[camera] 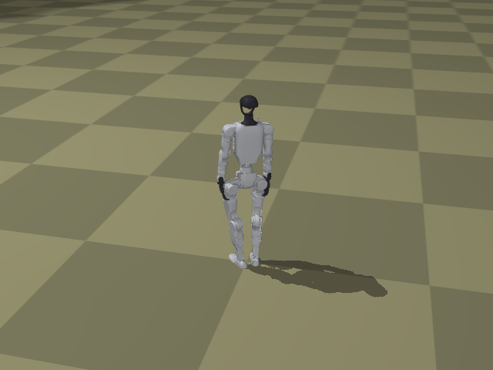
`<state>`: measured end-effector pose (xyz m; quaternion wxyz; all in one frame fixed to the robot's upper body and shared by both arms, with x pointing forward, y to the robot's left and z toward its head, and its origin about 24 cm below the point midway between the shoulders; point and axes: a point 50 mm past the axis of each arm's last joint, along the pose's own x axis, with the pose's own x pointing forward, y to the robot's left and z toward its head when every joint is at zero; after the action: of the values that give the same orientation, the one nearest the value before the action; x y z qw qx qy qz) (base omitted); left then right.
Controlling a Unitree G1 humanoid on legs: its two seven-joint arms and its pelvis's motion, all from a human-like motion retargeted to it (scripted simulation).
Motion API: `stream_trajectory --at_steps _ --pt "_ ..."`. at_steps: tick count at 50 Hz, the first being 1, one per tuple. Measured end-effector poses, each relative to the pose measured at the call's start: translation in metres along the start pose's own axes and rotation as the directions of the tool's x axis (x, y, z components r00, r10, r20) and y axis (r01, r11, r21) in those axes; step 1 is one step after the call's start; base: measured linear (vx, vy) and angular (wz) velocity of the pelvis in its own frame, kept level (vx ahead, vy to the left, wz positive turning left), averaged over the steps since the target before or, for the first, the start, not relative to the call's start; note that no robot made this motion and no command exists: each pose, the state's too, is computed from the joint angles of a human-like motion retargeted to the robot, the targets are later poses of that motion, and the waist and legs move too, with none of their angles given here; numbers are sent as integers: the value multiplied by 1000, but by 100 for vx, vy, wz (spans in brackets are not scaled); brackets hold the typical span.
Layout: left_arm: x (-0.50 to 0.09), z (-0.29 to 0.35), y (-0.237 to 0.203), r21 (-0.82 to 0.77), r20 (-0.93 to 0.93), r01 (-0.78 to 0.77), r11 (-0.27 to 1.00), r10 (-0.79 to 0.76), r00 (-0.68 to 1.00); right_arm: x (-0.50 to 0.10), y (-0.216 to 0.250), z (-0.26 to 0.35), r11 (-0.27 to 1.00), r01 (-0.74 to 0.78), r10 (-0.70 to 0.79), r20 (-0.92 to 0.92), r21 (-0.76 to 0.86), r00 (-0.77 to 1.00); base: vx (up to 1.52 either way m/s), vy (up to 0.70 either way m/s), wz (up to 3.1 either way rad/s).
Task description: In place motions
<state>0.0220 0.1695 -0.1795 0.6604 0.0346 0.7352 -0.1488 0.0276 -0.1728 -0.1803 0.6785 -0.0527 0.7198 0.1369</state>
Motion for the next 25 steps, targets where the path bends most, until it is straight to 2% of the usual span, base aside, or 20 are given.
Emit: stream_trajectory --at_steps 10,20,25 --pt "0 -7 -1 17 -43 -12 1000 13 999 -1 -2 1 994 23 -28 -37 -110 999 0 0 14" --pt "1 -16 -2 -18 -60 1 1000 -2 998 1 0 -2 939 57 -84 -66 -339 994 1 -1 33" --pt "1 -13 -2 -32 -52 5 999 -7 999 1 3 -5 949 26 -55 -86 -313 995 0 1 -48"
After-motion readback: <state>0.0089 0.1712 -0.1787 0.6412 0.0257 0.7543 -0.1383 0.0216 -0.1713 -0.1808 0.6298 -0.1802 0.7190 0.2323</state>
